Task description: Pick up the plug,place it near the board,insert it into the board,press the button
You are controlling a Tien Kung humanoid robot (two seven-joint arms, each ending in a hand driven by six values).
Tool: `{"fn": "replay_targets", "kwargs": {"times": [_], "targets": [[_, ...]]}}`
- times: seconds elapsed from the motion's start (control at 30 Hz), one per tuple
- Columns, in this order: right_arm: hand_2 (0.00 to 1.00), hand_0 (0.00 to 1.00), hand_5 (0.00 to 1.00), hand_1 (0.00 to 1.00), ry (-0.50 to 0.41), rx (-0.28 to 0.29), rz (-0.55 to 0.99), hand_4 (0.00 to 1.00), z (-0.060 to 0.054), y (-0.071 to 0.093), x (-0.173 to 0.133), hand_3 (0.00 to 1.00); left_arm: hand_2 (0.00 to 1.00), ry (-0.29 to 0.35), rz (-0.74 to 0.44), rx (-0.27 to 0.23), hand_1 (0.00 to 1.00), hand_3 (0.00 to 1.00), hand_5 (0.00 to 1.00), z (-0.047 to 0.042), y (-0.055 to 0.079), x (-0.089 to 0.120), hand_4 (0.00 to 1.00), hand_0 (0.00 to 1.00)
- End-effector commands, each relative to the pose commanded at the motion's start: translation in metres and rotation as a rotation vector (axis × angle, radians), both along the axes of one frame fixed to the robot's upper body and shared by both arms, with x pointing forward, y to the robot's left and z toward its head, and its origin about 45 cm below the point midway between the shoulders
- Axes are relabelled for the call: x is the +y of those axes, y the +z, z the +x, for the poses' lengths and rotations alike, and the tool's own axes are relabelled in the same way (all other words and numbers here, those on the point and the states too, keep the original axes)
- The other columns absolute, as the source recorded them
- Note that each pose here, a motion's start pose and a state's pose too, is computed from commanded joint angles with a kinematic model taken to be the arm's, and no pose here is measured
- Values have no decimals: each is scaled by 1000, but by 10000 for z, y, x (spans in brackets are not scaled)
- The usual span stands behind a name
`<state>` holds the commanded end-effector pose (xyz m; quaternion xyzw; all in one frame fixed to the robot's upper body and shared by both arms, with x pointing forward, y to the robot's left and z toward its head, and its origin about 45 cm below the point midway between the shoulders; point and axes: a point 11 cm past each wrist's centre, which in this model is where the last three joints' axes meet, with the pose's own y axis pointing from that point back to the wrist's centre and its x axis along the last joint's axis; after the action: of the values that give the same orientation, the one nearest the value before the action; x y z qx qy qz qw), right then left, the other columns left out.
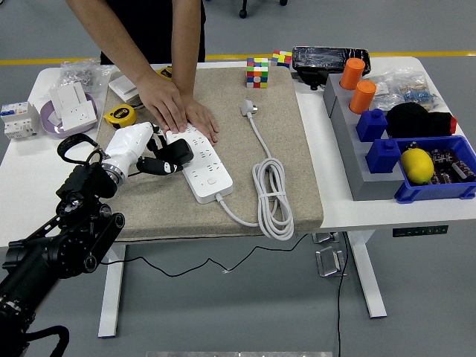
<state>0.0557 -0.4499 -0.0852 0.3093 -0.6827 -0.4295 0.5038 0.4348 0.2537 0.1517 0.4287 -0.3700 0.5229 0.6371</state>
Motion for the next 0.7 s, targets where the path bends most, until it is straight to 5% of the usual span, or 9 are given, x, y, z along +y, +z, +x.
{"fn": "replay_targets", "kwargs": {"times": [0.7], "targets": [[842, 897, 998, 872, 0, -2, -1, 998, 8, 2, -2, 841, 340, 9, -4, 14, 480, 299, 170, -19, -56, 18, 646, 552]]}}
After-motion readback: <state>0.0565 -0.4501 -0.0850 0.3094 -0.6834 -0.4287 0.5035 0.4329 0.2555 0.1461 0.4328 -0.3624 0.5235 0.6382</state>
